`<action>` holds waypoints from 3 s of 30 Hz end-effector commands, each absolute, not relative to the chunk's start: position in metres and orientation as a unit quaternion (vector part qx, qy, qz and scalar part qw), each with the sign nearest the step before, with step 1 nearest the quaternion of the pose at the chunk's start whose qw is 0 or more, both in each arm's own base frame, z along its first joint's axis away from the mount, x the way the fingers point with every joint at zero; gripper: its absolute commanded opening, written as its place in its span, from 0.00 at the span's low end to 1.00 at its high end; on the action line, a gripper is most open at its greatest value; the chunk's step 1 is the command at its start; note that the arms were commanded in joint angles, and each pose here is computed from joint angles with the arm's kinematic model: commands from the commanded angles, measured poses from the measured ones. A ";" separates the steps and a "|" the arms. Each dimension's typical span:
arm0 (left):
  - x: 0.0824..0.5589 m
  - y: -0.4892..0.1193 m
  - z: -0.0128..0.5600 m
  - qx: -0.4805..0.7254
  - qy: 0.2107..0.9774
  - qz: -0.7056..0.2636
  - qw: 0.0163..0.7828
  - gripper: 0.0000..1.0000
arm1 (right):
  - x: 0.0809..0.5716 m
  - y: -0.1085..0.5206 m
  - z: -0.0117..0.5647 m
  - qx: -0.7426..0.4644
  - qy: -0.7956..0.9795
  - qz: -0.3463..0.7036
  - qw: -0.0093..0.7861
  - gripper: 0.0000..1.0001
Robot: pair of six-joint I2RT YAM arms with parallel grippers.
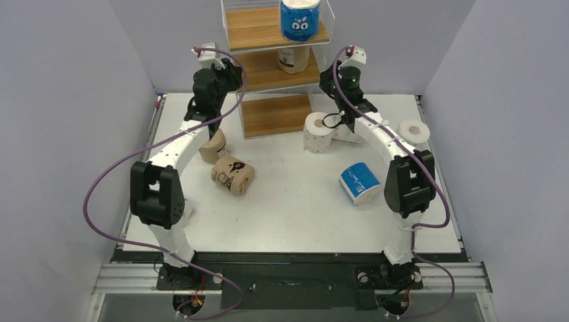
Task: Place and organize the paper towels onto the shelf
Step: Move the shelf to the center of the board, then adjust the paper towel on the shelf.
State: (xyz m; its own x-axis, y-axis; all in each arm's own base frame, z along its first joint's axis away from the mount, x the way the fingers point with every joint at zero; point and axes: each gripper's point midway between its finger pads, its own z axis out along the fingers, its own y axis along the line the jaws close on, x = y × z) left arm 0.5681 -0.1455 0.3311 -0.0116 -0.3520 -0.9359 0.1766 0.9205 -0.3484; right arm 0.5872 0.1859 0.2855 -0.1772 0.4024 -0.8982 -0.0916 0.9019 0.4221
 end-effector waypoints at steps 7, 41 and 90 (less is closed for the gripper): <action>0.539 -0.112 0.387 -0.093 0.634 -0.196 0.743 0.16 | 0.544 0.191 0.320 0.121 0.725 0.199 0.648 0.00; 0.434 -0.084 0.395 -0.122 0.627 -0.196 0.744 0.59 | 0.442 0.187 0.318 0.122 0.741 0.200 0.629 0.11; 0.429 -0.291 0.520 0.077 0.555 -0.416 0.716 0.39 | 0.275 0.118 0.251 0.142 0.752 0.230 0.601 0.56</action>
State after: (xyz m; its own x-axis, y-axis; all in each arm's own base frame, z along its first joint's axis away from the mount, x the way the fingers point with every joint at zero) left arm 0.4257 -0.2888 0.4905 -0.0208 -0.4728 -0.8810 0.6609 0.6547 -0.3669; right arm 0.2817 0.1182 0.2512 -0.2395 0.5068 -0.8281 -0.0377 0.8474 0.5296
